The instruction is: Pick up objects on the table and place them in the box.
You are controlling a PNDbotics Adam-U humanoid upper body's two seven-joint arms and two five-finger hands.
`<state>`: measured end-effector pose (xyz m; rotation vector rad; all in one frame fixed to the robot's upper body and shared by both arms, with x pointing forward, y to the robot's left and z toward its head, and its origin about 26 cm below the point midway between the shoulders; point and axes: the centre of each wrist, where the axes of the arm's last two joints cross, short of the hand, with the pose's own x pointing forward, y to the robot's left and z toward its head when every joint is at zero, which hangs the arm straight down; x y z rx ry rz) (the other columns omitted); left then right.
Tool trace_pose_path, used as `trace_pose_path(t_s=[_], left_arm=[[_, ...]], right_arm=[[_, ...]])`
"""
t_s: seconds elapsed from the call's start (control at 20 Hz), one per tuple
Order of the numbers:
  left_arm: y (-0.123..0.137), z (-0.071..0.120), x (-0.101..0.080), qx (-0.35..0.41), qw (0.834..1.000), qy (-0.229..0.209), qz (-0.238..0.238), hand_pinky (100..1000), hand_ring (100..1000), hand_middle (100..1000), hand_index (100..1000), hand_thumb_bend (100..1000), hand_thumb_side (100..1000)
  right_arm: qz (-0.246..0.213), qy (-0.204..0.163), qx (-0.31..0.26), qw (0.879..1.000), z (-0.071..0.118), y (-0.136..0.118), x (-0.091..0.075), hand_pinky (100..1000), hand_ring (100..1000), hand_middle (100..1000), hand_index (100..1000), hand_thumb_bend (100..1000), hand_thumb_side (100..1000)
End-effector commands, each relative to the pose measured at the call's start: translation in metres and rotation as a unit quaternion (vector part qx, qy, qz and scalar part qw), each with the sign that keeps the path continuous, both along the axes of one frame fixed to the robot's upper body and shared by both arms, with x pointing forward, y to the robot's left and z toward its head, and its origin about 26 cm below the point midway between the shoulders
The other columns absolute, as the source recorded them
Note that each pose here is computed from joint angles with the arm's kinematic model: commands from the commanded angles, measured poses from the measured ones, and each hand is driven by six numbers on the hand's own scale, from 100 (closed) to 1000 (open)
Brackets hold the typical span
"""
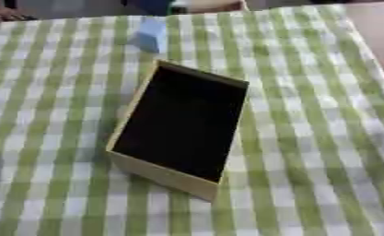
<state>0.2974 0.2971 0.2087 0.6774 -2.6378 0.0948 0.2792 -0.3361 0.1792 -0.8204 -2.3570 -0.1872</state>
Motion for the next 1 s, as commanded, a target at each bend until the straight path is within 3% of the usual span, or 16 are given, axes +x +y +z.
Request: trace_pose_path(t_s=[0.05,0.2,0.65,1.0], left_arm=[[0.007,0.017,-0.002,0.038,0.999,-0.013,0.012,661,618,607,770,410,663],[0.011,0.037,-0.001,0.09,0.995,-0.01,0.029,667,618,608,776,405,657],[0.003,0.122,0.001,0.235,0.969,0.019,0.067,680,620,613,784,384,662],[-0.004,0.165,0.045,0.343,0.933,0.074,0.086,703,635,627,798,366,689]], right_arm=[[-0.005,-0.011,-0.015,1.0,0.009,-0.003,-0.003,672,717,626,827,100,1000],[-0.007,-0.008,-0.017,1.0,0.008,-0.003,-0.003,672,717,625,827,100,1000],[-0.012,0.002,-0.024,1.0,0.005,-0.006,-0.006,673,717,625,827,100,1000],[-0.011,0.012,-0.03,0.999,0.003,-0.006,-0.007,673,717,624,827,100,1000]])
